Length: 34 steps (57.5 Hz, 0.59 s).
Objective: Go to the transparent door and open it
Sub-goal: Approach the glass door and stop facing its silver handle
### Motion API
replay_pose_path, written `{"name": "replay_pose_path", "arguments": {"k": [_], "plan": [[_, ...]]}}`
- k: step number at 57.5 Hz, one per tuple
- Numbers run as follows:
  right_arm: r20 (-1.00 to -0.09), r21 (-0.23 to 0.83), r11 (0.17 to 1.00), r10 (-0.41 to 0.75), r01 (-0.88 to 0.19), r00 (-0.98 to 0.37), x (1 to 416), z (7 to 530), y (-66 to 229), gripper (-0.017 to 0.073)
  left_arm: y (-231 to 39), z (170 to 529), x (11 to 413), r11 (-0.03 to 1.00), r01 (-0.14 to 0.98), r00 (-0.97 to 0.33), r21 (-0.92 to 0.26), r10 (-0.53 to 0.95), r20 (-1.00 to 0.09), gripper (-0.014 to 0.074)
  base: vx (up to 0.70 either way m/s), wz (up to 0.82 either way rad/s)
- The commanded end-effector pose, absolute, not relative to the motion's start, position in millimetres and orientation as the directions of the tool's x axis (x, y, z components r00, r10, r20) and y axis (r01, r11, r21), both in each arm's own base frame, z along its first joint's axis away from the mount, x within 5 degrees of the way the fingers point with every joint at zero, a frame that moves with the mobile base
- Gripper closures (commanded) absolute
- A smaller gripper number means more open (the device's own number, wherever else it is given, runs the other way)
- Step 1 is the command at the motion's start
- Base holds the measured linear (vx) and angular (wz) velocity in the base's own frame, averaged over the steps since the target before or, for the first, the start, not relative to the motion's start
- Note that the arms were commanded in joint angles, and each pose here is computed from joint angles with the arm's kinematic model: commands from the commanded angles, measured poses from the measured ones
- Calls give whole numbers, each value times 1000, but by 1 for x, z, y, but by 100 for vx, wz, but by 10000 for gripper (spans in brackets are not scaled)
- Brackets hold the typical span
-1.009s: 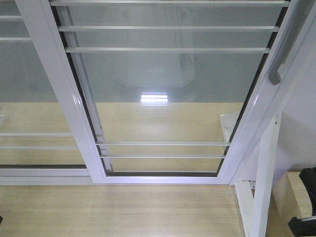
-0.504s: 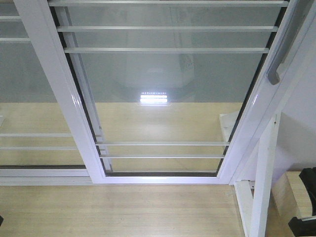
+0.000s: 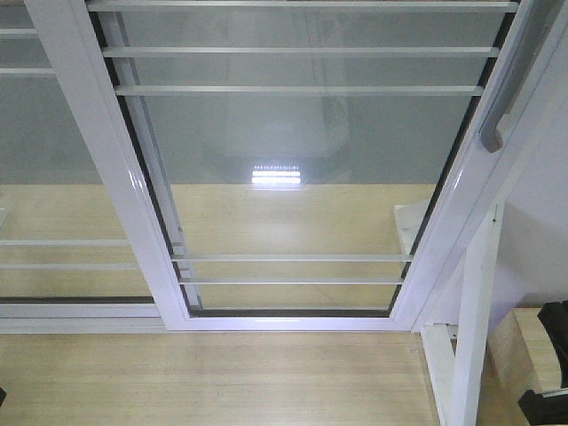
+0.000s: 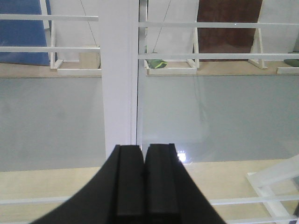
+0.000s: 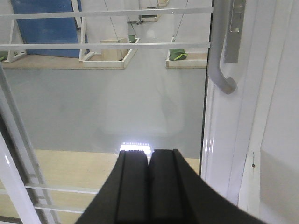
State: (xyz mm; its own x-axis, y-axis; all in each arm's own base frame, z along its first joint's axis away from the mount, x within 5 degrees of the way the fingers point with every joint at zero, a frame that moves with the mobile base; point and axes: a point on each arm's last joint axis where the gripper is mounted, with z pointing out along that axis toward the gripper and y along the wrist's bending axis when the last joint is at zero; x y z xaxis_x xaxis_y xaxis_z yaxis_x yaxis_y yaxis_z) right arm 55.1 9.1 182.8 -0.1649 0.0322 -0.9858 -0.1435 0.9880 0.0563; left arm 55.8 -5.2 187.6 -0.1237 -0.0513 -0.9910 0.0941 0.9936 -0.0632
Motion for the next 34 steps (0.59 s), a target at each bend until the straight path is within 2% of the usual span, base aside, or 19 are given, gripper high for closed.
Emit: {"name": "replay_pose_path", "arguments": {"k": [1,9,17,26,34], "plan": [[-996,52,989,41,-138,-81,56,187,8,557,-6,185,57,992,102,-71,-70,-63,-995,590,0,0],[-998,52,989,46,-137,-43,56,190,8,557,-6,186,57,992,105,-56,-69,-64,-996,590,0,0],[-995,52,990,63,-134,79,56,202,7,557,-6,197,57,993,114,38,-31,-35,-999,590,0,0],[-953,5,993,41,-117,301,51,228,5,557,-8,225,52,976,177,268,-129,-175,-947,590,0,0],[-933,-29,994,12,-108,361,43,271,5,557,-7,263,47,975,177,298,-134,-183,-937,590,0,0]]}}
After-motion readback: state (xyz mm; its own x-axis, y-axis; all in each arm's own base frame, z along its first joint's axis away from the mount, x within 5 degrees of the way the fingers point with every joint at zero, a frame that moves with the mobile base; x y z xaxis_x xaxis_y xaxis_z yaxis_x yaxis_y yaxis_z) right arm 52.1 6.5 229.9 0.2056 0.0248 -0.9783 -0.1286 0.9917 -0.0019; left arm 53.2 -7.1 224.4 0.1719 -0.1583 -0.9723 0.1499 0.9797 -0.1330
